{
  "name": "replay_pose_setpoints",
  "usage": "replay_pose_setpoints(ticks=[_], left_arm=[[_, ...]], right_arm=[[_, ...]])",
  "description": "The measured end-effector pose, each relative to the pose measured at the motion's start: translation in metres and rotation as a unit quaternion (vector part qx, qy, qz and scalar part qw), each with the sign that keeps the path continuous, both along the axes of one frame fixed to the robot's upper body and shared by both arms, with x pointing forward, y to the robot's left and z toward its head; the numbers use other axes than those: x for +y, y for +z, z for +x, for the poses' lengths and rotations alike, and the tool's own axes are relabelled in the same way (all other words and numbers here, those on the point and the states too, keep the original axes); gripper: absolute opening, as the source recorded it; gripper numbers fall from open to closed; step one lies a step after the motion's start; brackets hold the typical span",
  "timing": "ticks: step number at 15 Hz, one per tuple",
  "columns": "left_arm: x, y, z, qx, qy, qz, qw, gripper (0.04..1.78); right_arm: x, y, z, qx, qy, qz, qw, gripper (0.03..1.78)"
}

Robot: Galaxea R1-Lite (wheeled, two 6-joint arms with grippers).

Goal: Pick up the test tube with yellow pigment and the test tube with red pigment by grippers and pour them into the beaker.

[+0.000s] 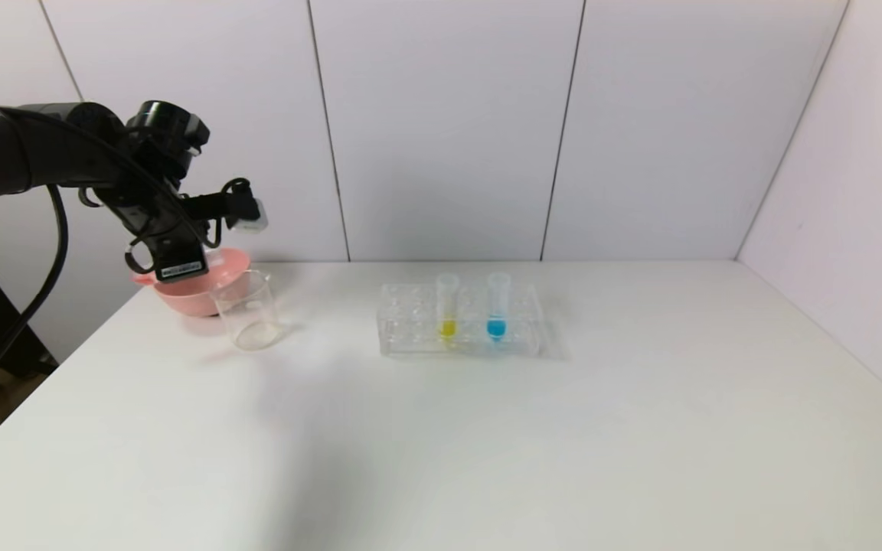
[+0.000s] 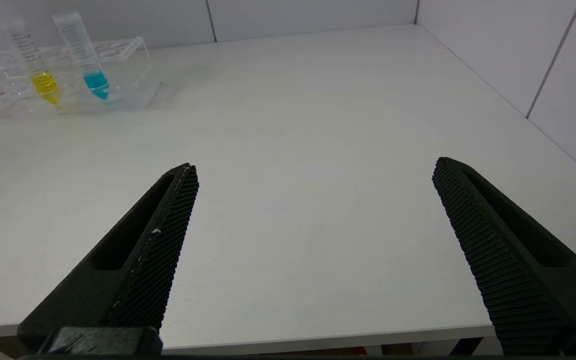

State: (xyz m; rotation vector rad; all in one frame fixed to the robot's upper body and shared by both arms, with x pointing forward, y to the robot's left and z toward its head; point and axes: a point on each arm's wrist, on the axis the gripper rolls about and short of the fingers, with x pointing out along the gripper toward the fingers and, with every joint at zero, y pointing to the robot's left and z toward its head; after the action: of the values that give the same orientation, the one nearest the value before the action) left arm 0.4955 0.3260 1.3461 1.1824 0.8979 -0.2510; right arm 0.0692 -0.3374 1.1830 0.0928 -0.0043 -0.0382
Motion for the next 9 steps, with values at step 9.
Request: replay_pose_setpoints(ticks=[9], left_arm=[[-0.0125, -0.0067, -0.0029, 0.03, 0.032, 0.07, 0.997, 0.42]], right_arm=[[0.0, 0.0, 0.0, 0.0, 0.0, 0.0, 1.0, 1.71]])
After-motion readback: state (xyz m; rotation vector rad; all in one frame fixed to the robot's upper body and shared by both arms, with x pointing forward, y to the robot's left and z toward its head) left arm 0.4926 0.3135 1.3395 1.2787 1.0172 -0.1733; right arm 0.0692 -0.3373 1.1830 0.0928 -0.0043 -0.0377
